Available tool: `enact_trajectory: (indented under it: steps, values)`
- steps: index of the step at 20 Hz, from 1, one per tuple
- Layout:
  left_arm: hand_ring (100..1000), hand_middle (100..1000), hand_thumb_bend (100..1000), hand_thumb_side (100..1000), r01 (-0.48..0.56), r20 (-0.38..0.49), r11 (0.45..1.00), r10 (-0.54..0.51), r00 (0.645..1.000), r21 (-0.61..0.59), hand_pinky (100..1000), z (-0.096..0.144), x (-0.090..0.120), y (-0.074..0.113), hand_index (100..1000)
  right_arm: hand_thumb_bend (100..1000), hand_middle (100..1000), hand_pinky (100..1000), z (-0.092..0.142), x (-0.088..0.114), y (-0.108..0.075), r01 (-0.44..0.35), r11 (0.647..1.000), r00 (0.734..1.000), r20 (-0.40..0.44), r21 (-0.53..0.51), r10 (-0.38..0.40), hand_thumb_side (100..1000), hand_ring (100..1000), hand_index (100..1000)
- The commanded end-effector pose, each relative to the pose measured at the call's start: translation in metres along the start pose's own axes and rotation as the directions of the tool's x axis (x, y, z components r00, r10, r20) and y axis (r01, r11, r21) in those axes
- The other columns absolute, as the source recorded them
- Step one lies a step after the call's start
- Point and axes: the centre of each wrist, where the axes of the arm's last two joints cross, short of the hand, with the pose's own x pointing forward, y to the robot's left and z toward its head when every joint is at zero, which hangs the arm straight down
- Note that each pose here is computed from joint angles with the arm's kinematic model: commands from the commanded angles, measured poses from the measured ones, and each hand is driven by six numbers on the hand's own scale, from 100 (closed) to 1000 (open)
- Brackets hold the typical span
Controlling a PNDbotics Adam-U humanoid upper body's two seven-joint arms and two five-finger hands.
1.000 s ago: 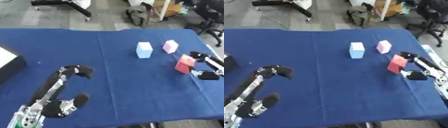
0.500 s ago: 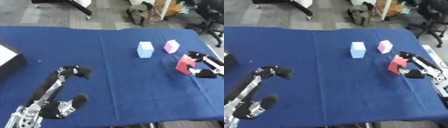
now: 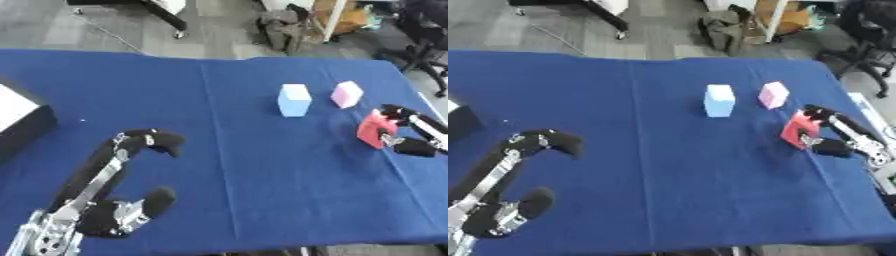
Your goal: Pick up the objects with one hand, pass them to the other hand, and then place them into the box on the other side of the table.
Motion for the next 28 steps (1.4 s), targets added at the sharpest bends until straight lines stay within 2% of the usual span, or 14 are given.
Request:
enact_trajectory:
  steps: [1,2,4,7,8,12,13,14,16,17,19,24,28]
  values:
    - [683,582,568,958,0.02,0.029,1.0,-0.019,0.999,-0.004,713,-0.0025,0.0067,0.0054,810,100,871,885,0.0037,-0.0039,-0.017,-0.031,0.999,0.999,-0.017,-0.016,0.03,493,919,1000]
    - [683,582,562,966,0.019,0.029,1.0,-0.019,0.999,-0.004,713,-0.0025,0.0067,0.0055,811,100,869,884,0.0041,-0.0045,-0.0168,-0.031,0.999,0.999,-0.02,-0.015,0.031,504,919,1000]
    - [683,582,558,965,0.019,0.028,1.0,-0.018,0.999,-0.004,713,-0.0025,0.0067,0.0054,811,100,861,881,0.0048,-0.0055,-0.0162,-0.036,0.999,0.999,-0.029,-0.009,0.036,451,916,1000]
    - [683,582,558,964,0.017,0.029,1.0,-0.017,0.999,-0.003,713,-0.0024,0.0068,0.0054,811,100,846,874,0.0057,-0.0069,-0.0153,-0.046,0.999,0.998,-0.044,0.005,0.046,243,910,1000]
    - [683,582,557,964,0.017,0.028,1.0,-0.016,0.999,-0.003,713,-0.0023,0.0067,0.0055,811,100,841,872,0.0059,-0.0072,-0.0152,-0.048,0.999,0.998,-0.048,0.008,0.049,220,908,1000]
    - [683,581,555,966,0.016,0.028,1.0,-0.016,0.999,-0.002,713,-0.002,0.0067,0.0056,811,100,794,849,0.0062,-0.0073,-0.0152,-0.057,0.998,0.997,-0.054,0.008,0.058,211,874,994]
    - [683,581,555,967,0.016,0.027,1.0,-0.016,0.999,-0.002,713,-0.0019,0.0067,0.0056,811,100,764,833,0.0061,-0.0072,-0.0152,-0.059,0.998,0.997,-0.054,0.003,0.059,206,853,969]
    - [683,581,554,967,0.016,0.027,1.0,-0.016,1.0,-0.002,712,-0.0018,0.0067,0.0057,811,100,711,801,0.0059,-0.0069,-0.0156,-0.062,0.998,0.997,-0.053,-0.008,0.061,199,814,905]
    - [683,581,554,967,0.016,0.027,1.0,-0.016,1.0,-0.001,712,-0.0018,0.0067,0.006,811,100,665,778,0.0057,-0.0067,-0.0155,-0.066,0.997,0.997,-0.05,-0.038,0.064,198,786,854]
    - [683,581,553,968,0.016,0.027,1.0,-0.016,1.0,0.0,712,-0.0018,0.0067,0.0061,811,100,605,745,0.0056,-0.0066,-0.0156,-0.067,0.996,0.997,-0.048,-0.056,0.065,202,748,779]
    - [683,581,551,971,0.016,0.027,1.0,-0.016,1.0,0.0,712,-0.0017,0.0067,0.0061,811,100,540,711,0.0057,-0.0068,-0.0155,-0.071,0.993,0.997,-0.043,-0.093,0.067,217,702,708]
    - [683,581,547,976,0.014,0.025,1.0,-0.014,1.0,0.0,712,-0.0013,0.0064,0.006,811,100,441,661,0.0062,-0.0073,-0.0146,-0.074,0.981,0.997,-0.03,-0.181,0.07,289,619,578]
    - [683,580,544,979,0.014,0.024,1.0,-0.015,1.0,0.001,712,-0.0012,0.0062,0.0062,811,100,397,644,0.0064,-0.0074,-0.0128,-0.071,0.968,0.997,-0.023,-0.241,0.068,346,589,523]
